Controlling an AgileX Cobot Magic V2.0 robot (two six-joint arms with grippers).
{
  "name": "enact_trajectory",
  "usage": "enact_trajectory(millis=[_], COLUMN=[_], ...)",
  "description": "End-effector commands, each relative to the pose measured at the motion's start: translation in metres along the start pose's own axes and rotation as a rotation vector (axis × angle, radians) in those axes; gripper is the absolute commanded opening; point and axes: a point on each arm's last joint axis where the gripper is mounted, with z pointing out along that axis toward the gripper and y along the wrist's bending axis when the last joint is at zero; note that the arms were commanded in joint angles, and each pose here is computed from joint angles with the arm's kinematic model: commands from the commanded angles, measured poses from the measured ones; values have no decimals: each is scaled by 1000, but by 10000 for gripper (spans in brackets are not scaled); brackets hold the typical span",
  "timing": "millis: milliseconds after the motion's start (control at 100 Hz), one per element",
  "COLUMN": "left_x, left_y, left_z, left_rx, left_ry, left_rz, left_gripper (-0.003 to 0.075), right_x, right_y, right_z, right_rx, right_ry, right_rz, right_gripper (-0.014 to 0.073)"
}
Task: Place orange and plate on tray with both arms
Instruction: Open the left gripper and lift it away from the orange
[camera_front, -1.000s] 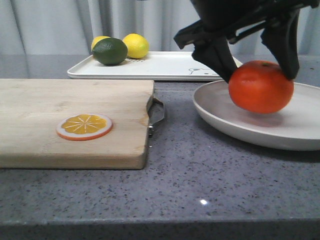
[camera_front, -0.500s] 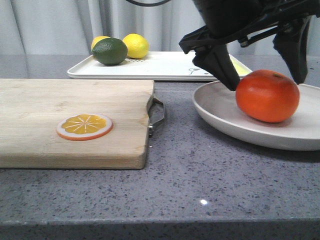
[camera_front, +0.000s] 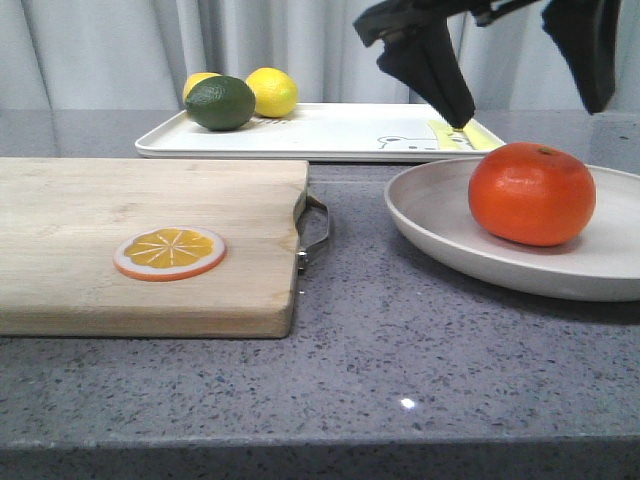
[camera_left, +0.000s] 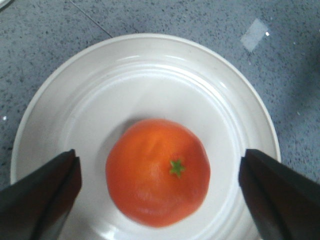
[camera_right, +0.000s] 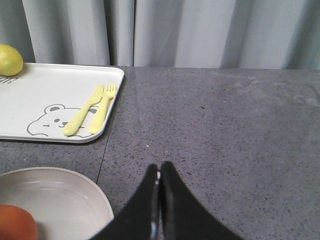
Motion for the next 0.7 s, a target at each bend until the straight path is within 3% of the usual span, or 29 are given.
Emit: enact_trajectory(millis=[0,120,230,490,690], left_x=[-12,-11,-7,15,55], left_y=[-17,-21,-25,-23,-7], left_z=[-55,-76,-94,-131,-154], left_rx=[23,14,12,-39,-79], left_ry=[-138,-170,-197,-322,-409], left_rz=[37,55,65,83,46], left_gripper=[452,286,207,187,187], right_x=[-18,-18,-18,-12,-19], right_y=[0,1,0,0,-1], right_z=[-1,-1,-1,-1,-3], right_rx=[-3,-3,-3,5,15], right_ry=[-104,-105,-101,-20,53], right_rz=[-12,-13,-13,-13,-12], right_gripper=[-75,-75,-75,-75,-74])
